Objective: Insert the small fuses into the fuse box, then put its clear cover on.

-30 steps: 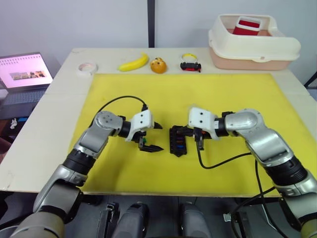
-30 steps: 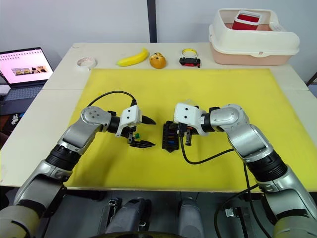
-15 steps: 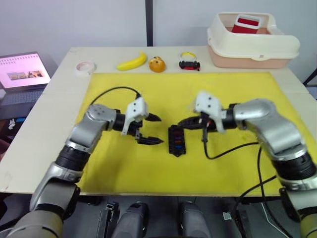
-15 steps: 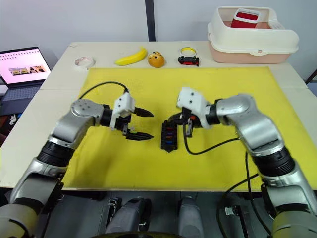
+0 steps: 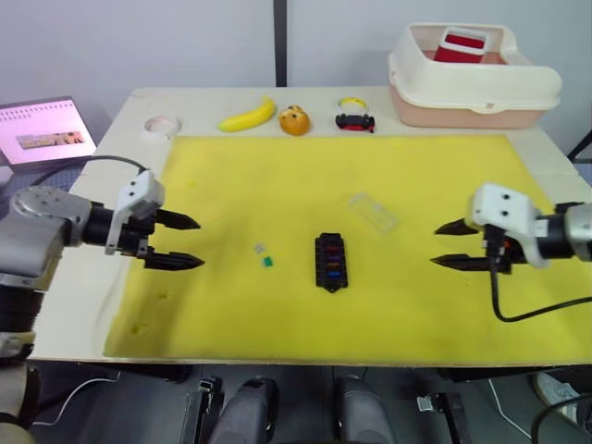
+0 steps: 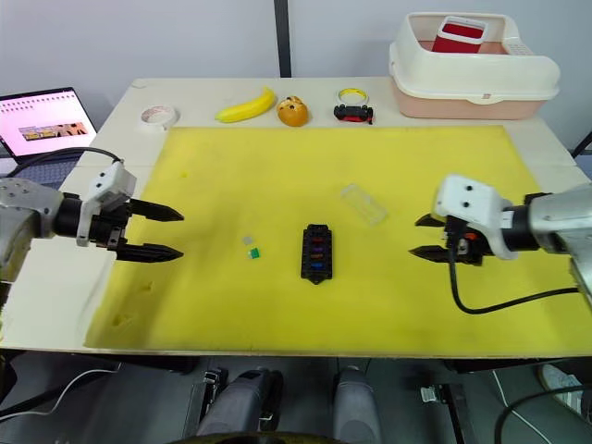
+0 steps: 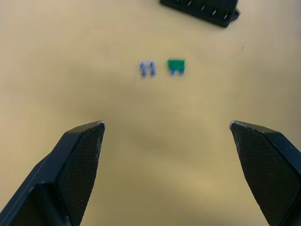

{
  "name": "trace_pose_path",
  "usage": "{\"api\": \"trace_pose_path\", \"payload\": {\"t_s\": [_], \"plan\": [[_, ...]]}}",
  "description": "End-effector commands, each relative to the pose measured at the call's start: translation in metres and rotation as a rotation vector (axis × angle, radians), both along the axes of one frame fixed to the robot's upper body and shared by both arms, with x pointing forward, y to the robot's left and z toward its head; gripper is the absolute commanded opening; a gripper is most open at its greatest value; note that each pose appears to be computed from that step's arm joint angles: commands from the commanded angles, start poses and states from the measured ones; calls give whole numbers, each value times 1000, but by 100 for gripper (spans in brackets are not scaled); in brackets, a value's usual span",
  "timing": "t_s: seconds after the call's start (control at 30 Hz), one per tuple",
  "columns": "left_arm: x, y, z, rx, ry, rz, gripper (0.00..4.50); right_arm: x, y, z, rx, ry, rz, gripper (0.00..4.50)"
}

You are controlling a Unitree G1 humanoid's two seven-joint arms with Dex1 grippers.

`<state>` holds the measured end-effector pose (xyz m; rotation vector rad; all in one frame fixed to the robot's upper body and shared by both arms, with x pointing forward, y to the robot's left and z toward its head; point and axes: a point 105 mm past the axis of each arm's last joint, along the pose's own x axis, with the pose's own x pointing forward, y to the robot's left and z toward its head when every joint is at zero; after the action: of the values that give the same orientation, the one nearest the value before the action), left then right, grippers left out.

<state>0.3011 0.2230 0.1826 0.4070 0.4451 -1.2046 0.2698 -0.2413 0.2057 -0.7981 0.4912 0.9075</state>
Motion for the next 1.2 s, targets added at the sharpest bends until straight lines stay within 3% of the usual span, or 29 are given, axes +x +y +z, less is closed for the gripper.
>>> {"api": "trace_pose_path", "payload": {"t_s": [0.03, 0.2, 0.37, 0.53, 0.77, 0.93, 1.2], "plan": [[-1, 9, 6, 21, -28, 11, 450, -2, -12, 16, -32, -72, -18, 438], [-5, -13, -2, -78, 44, -44, 450, -2, 13, 20, 26, -121, 52, 445], [-10, -40, -13, -185, 197, -104, 450, -4, 54, 28, 122, -146, 159, 445], [-13, -59, -38, -234, 360, -125, 450, -4, 83, 30, 159, -173, 221, 445], [5, -73, -59, -294, 451, -52, 450, -7, 94, 31, 171, -173, 228, 445], [24, -79, -60, -425, 571, 45, 450, -12, 100, 29, 176, -154, 238, 445], [22, -93, -74, -478, 736, 95, 450, -13, 104, 28, 177, -147, 234, 445]]}}
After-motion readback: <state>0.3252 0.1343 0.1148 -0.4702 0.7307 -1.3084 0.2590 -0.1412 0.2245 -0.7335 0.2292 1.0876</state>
